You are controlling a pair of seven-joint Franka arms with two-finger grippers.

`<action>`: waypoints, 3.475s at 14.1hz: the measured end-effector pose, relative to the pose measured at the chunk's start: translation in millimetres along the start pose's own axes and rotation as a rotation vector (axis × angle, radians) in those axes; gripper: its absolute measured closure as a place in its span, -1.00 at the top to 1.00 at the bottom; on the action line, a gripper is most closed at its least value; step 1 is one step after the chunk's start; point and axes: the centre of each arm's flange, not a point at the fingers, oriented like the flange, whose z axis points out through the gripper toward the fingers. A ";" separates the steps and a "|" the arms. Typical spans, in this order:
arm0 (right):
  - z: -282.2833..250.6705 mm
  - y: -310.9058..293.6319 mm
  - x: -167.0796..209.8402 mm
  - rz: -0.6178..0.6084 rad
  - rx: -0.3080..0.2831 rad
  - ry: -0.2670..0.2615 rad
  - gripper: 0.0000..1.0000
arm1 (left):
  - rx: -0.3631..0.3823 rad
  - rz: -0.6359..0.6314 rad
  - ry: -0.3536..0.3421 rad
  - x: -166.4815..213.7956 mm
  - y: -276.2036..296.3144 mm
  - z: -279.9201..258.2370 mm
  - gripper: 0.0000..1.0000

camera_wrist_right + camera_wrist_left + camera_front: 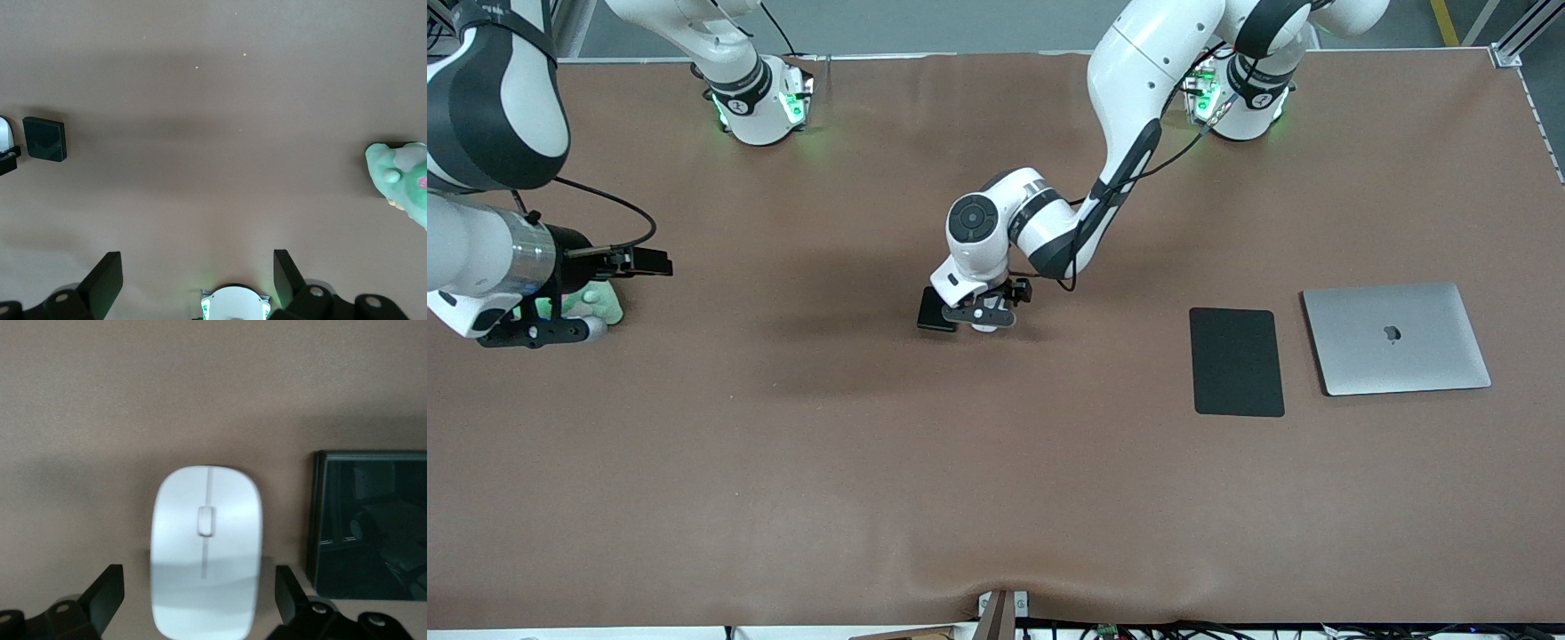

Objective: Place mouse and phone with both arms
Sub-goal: 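Grasp the white mouse with the left gripper while the right gripper reaches out, then carry the mouse toward the black pad while the right gripper nears the phone, then lower the mouse onto the pad while the right gripper grasps the phone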

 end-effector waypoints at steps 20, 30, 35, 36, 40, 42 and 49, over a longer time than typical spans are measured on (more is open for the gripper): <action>67.0 -32.7 29.6 0.083 0.029 0.072 1.00 | -0.012 -0.056 0.013 1.0 4.0 0.2 0.24; 92.6 -50.5 38.1 0.115 0.063 0.117 1.00 | -0.016 -0.239 0.046 49.3 -76.4 -170.4 0.24; 121.0 -93.1 41.8 0.151 0.058 0.171 1.00 | 0.008 -0.385 0.016 86.3 -196.4 -211.9 0.24; 127.8 -100.0 42.6 0.158 0.056 0.175 1.00 | 0.013 -0.387 0.007 91.1 -223.8 -211.4 0.24; 152.7 -134.5 49.2 0.197 0.053 0.194 1.00 | 0.020 -0.347 -0.026 101.0 -327.6 -210.1 0.24; 164.7 -152.8 52.0 0.206 0.051 0.207 1.00 | 0.021 -0.314 -0.049 102.0 -375.6 -203.5 0.24; 208.3 -191.8 58.8 0.235 0.046 0.230 1.00 | 0.002 -0.159 -0.085 96.7 -476.3 -159.1 0.24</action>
